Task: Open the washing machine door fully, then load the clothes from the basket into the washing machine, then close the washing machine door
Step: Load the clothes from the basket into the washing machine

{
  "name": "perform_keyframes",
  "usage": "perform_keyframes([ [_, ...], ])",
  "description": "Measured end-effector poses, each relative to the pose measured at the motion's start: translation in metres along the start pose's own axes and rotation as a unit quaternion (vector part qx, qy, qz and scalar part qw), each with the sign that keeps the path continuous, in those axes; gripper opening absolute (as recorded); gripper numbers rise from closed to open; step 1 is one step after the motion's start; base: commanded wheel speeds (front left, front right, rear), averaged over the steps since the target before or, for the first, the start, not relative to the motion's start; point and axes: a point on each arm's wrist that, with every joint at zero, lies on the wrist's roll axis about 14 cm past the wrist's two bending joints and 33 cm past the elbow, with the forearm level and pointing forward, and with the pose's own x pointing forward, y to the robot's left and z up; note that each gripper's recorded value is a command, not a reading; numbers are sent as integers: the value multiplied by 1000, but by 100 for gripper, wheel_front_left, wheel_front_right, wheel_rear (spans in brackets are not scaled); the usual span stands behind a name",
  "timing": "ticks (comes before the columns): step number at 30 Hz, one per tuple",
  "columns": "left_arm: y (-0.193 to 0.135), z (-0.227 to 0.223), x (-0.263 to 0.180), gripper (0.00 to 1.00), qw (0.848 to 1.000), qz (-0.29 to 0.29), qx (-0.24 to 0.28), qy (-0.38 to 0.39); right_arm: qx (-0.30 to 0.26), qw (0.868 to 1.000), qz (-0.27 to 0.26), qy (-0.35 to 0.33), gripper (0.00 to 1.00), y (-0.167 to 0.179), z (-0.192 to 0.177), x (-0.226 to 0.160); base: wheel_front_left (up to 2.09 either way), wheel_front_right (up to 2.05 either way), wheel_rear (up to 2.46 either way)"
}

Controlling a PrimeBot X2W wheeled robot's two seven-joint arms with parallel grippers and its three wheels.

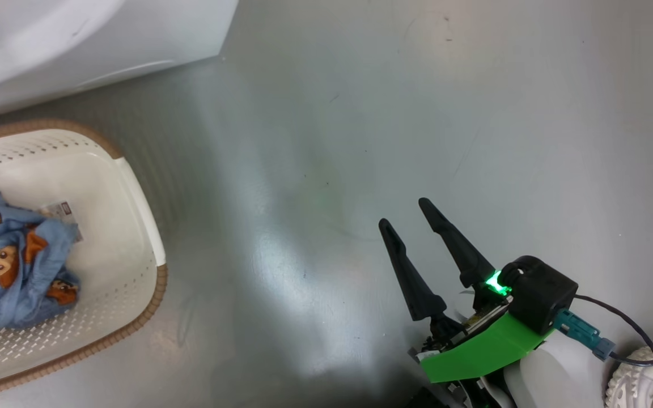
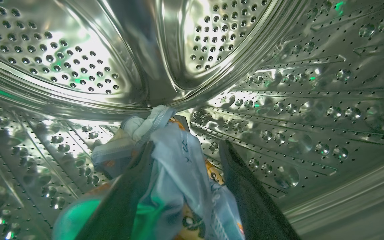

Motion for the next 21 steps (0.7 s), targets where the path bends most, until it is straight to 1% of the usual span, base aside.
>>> perform_keyframes([
  [3, -2, 6, -2, 100, 1000, -1, 2, -16, 0, 1000, 0, -3, 100, 0, 2, 1, 0, 0, 0],
  [8, -8, 1, -11, 100, 1000, -5, 0, -20, -2, 1000, 3, -12, 100, 0, 8, 5, 0, 0, 0],
  [14, -14, 8, -23, 100, 999, -3, -4, -39, -4, 1000, 9, -26, 100, 4, 18, 6, 0, 0, 0],
  [21, -23, 4, -44, 100, 999, -4, -12, -38, -6, 999, 11, -43, 100, 6, 31, 3, 0, 0, 0],
])
